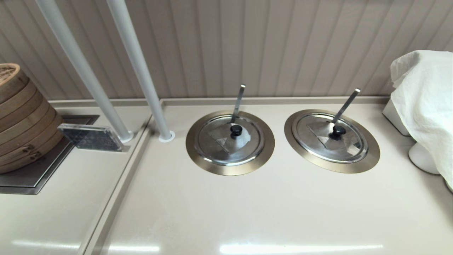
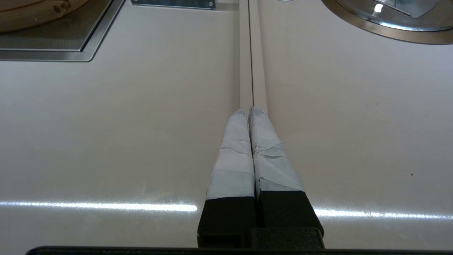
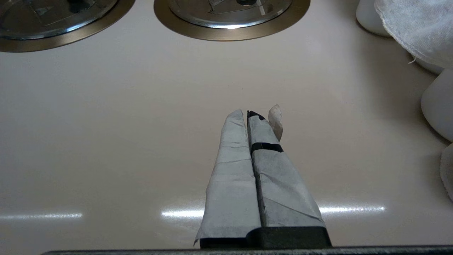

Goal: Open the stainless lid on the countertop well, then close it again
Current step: Open the lid

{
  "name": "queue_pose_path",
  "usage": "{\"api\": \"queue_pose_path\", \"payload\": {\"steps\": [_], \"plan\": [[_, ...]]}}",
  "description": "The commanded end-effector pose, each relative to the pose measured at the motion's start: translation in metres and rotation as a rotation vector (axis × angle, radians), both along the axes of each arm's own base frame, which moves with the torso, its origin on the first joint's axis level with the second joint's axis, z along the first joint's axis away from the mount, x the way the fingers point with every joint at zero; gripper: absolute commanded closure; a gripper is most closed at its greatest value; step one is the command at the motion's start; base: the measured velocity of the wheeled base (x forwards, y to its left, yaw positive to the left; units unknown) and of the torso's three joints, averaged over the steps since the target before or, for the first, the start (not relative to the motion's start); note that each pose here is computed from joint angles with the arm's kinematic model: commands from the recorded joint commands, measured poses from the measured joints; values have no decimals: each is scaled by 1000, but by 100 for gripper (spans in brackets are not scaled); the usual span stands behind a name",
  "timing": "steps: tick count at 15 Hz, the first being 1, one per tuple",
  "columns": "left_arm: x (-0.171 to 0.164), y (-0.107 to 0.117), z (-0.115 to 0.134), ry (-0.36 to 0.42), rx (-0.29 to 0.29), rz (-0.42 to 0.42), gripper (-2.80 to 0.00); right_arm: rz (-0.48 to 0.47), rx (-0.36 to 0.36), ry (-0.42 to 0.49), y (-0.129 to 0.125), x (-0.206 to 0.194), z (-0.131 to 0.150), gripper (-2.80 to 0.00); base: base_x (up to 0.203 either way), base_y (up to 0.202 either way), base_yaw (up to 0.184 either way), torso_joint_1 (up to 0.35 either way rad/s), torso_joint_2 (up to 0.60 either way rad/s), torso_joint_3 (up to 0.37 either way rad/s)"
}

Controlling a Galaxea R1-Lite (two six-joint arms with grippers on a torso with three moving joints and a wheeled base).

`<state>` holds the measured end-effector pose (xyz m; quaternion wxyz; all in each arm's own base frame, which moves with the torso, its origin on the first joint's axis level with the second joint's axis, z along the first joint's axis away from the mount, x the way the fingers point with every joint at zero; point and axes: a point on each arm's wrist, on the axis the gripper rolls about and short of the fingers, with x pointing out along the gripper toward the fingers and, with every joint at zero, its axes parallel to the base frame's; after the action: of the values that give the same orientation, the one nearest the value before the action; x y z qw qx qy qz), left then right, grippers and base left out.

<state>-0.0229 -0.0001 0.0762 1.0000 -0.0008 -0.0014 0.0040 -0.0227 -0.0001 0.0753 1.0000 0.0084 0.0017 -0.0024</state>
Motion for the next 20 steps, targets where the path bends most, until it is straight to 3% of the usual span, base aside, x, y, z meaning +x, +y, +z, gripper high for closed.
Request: {"api": "queue_pose_path", "payload": {"steps": [1,20], "plan": [[0,0,0,0,0,1,0,0,0,1,0,0,0,0,0,0,0,0,0,0],[0,0,0,0,-1,1,0,0,0,1,0,0,0,0,0,0,0,0,0,0]]}}
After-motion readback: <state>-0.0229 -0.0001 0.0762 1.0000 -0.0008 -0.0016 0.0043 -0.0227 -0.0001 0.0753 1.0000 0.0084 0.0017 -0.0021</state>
